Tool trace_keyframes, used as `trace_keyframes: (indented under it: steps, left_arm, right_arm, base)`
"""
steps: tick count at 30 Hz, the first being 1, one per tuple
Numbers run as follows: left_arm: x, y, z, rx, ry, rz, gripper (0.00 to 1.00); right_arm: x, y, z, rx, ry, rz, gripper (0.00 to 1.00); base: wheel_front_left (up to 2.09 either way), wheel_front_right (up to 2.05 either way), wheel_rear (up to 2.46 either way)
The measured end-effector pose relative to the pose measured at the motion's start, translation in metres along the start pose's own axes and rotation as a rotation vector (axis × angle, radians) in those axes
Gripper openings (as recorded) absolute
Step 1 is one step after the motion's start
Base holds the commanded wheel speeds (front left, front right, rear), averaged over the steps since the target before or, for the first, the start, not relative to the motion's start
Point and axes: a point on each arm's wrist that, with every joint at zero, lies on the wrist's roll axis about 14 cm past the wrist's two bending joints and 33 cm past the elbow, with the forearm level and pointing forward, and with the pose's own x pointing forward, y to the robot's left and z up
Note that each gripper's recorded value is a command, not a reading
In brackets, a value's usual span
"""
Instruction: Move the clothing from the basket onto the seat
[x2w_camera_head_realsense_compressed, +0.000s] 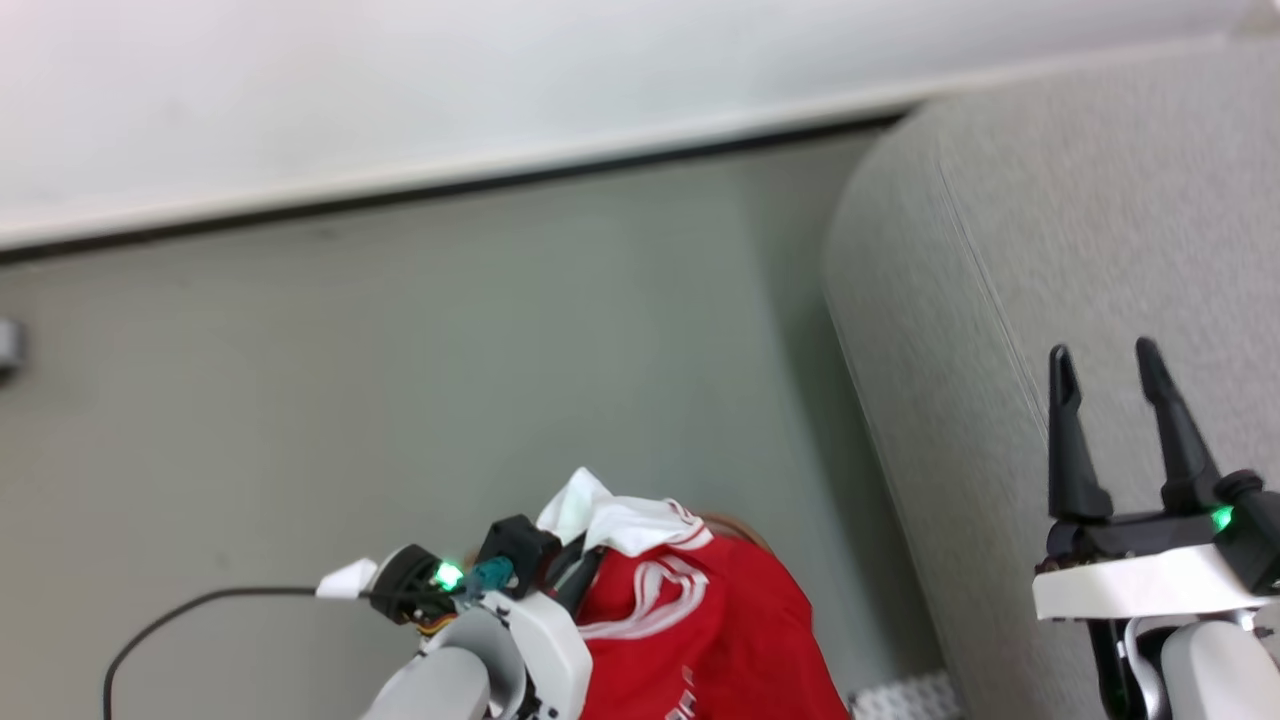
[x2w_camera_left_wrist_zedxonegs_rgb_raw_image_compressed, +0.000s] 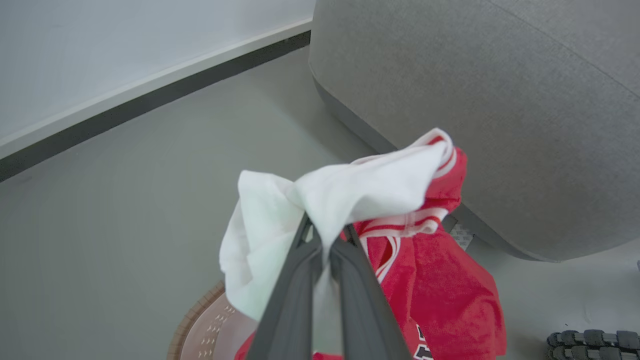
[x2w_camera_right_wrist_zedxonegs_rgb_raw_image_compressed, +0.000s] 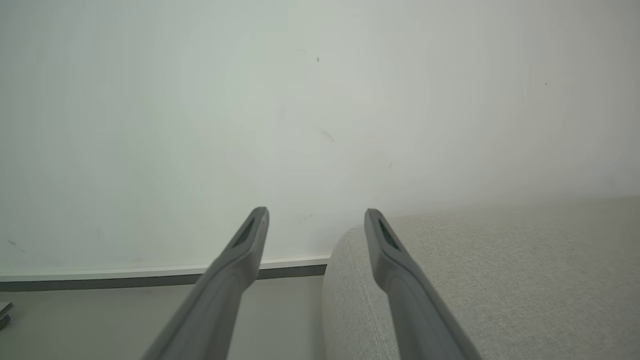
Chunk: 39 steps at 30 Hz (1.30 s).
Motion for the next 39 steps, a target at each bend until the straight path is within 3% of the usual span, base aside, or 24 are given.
trace_keyframes:
  steps: [7,18,27,39]
  left_arm:
    - [-0.038,0.007,0.054,0.054,-0.163,0.081,0.00]
    - [-0.091,0.013,0.143,0.046,-0.424,0.187,0.00]
    - [-0.117,0.005,0.225,0.043,-0.615,0.173,0.00]
    - [-0.143,0.004,0.290,0.040,-0.720,0.149,0.00]
  right_arm:
    - [-0.013,0.022,0.012,0.027,-0.024,0.058,1.00]
    - [-0.031,0.054,0.033,0.057,-0.073,0.146,1.00]
    - [-0.042,0.063,0.034,0.073,-0.072,0.173,1.00]
    - [-0.048,0.084,0.031,0.070,-0.061,0.236,1.00]
  base:
    - [0.00,0.00,0.00]
    - [0.00,0.00,0.00]
    - [0.00,0.00,0.00]
    - [0.00,0.00,0.00]
